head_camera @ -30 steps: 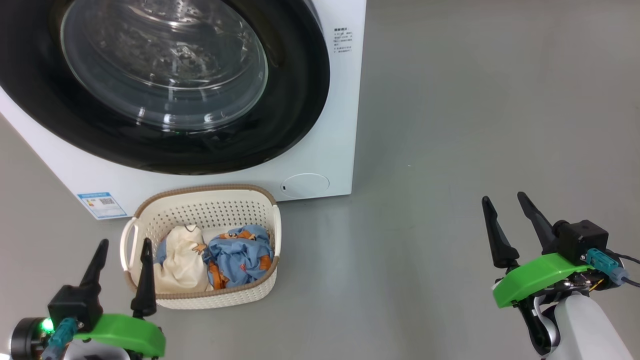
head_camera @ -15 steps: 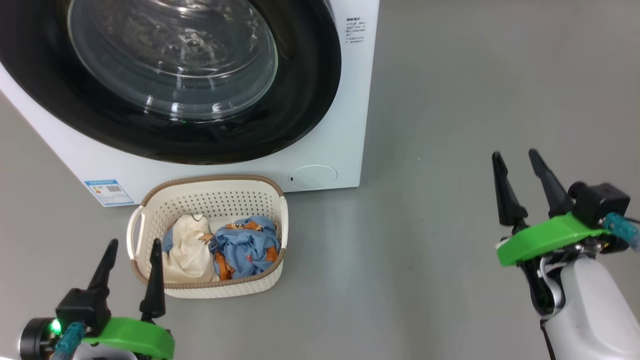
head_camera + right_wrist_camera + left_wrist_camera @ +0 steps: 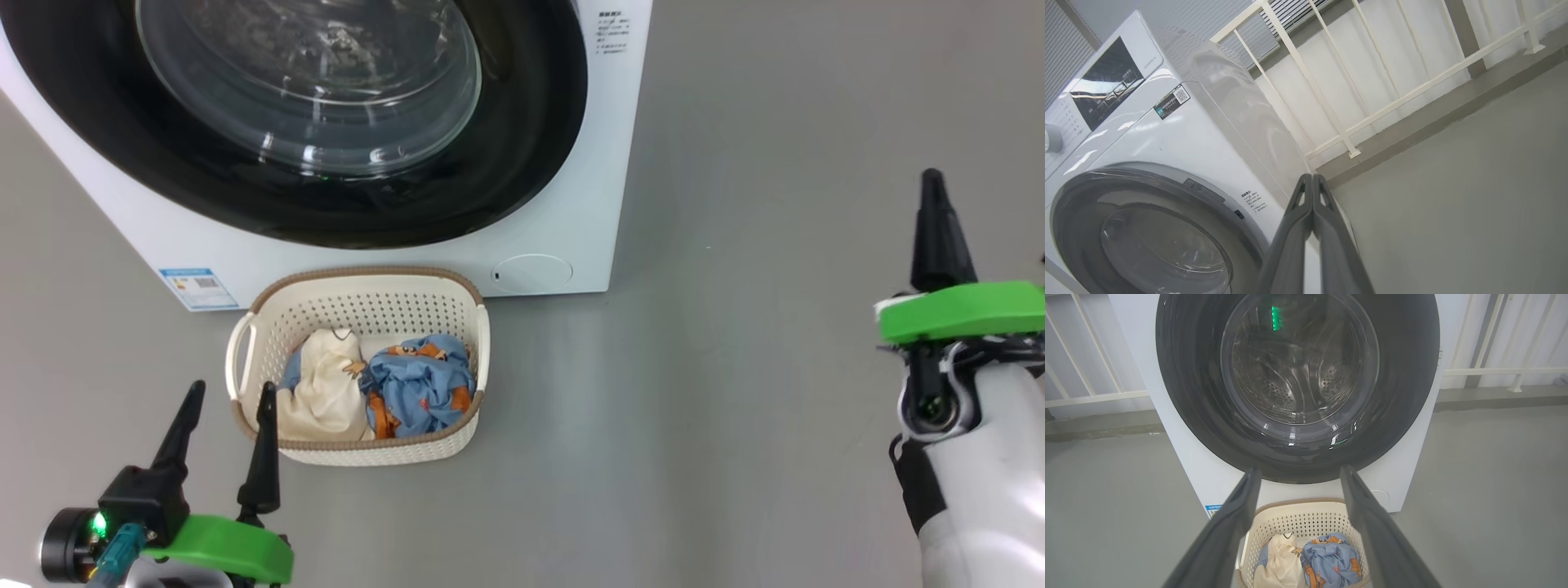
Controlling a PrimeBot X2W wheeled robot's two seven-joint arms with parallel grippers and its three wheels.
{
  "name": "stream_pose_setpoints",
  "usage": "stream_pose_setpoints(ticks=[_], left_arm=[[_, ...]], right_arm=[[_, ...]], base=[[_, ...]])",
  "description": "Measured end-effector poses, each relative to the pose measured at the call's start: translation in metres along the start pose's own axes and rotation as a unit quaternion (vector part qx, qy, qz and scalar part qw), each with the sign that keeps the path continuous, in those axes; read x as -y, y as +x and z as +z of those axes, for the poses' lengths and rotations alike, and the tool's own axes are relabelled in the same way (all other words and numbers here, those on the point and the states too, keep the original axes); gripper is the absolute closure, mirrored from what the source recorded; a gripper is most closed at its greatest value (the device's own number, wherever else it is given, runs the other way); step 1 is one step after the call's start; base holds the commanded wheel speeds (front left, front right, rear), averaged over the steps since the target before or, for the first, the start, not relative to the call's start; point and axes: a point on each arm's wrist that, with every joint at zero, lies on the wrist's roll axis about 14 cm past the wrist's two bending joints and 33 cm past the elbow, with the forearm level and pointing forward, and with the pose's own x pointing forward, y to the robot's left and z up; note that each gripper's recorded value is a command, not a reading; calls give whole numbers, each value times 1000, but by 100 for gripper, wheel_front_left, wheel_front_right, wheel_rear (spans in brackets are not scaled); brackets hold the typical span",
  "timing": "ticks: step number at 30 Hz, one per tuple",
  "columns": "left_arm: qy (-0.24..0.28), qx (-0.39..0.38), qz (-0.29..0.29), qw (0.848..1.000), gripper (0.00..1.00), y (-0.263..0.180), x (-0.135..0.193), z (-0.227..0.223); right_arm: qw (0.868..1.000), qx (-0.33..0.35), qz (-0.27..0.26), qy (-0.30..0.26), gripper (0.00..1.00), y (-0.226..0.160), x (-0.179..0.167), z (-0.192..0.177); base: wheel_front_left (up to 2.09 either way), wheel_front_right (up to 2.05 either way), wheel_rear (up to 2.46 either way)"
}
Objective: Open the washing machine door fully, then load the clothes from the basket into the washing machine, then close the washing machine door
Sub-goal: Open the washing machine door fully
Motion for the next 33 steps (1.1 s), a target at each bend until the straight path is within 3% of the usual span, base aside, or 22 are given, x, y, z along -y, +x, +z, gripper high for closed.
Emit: stream_pose_setpoints(ticks=[7, 18, 25, 33], left_arm=[[1, -10, 5, 1000, 0, -1, -3, -7], [6, -13, 6, 1000, 0, 19, -6, -12], [8, -23, 8, 1000, 0, 28, -8, -21], [1, -23, 12, 1000, 0, 37, -9, -24]], right_arm=[[986, 7, -40, 163, 100, 29, 7, 3], [950, -23, -22, 310, 100, 88, -15, -10], [929, -95, -2, 357, 100, 117, -43, -50], [913, -178, 21, 366, 100, 134, -74, -95]], base=[[0, 0, 0], [0, 0, 0], [0, 0, 0], [0, 0, 0]])
